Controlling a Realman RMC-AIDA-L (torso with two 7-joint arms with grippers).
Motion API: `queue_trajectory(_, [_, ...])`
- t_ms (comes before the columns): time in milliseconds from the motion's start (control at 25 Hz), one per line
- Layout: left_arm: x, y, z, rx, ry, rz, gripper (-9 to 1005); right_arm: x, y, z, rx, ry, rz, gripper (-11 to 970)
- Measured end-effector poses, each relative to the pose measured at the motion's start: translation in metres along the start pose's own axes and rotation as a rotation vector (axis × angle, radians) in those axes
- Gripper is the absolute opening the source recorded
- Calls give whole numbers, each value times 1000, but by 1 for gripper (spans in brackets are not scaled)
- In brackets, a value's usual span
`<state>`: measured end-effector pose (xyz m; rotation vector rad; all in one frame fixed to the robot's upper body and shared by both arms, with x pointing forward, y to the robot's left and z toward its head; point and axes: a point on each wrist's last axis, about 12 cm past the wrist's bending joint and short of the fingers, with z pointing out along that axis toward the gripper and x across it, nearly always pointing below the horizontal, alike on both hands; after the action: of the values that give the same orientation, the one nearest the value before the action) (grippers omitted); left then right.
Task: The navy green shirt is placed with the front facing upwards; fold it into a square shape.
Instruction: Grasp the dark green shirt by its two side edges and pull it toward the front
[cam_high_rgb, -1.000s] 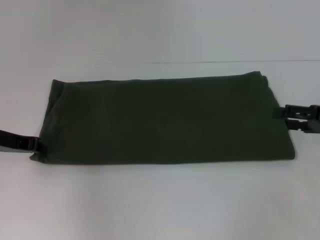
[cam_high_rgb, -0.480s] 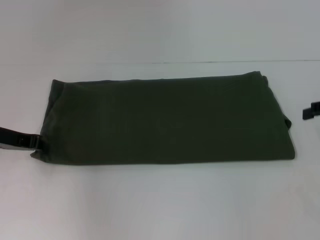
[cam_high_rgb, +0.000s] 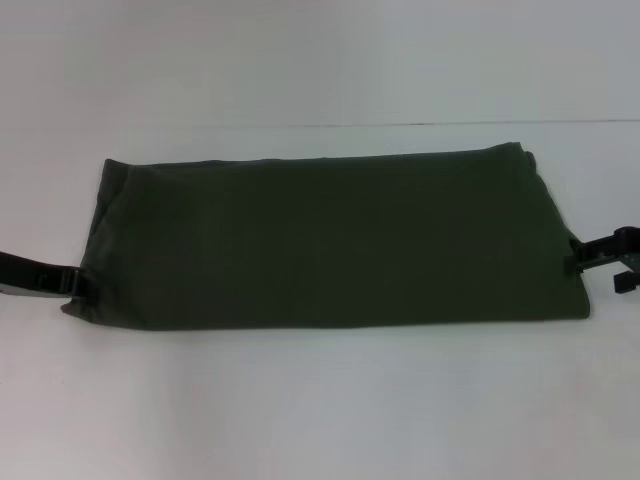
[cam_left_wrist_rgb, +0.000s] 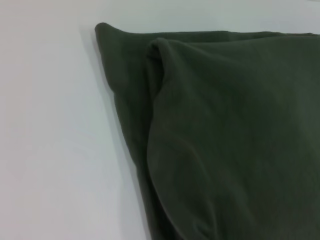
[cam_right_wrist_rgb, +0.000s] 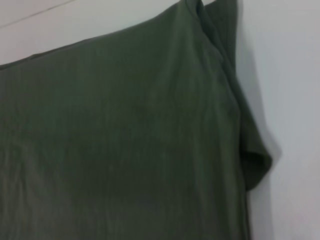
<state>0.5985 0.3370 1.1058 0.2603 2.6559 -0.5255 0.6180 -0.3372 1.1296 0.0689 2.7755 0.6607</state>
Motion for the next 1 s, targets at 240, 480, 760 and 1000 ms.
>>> queue_trajectory(240, [0,-1,1,4,1,1,2,4,4,10,-10,2,-6,911])
queue_trajectory(480, [1,-1,2,6,3,0,3,7,8,19,-16,1,-11,911])
queue_trajectory(760, [1,-2,2,6,3,1,4,10,7,23,-14,2,-16,909])
queue_trajectory(1000, [1,-2,2,6,3,1,5,14,8,29,-19,9,-12,888])
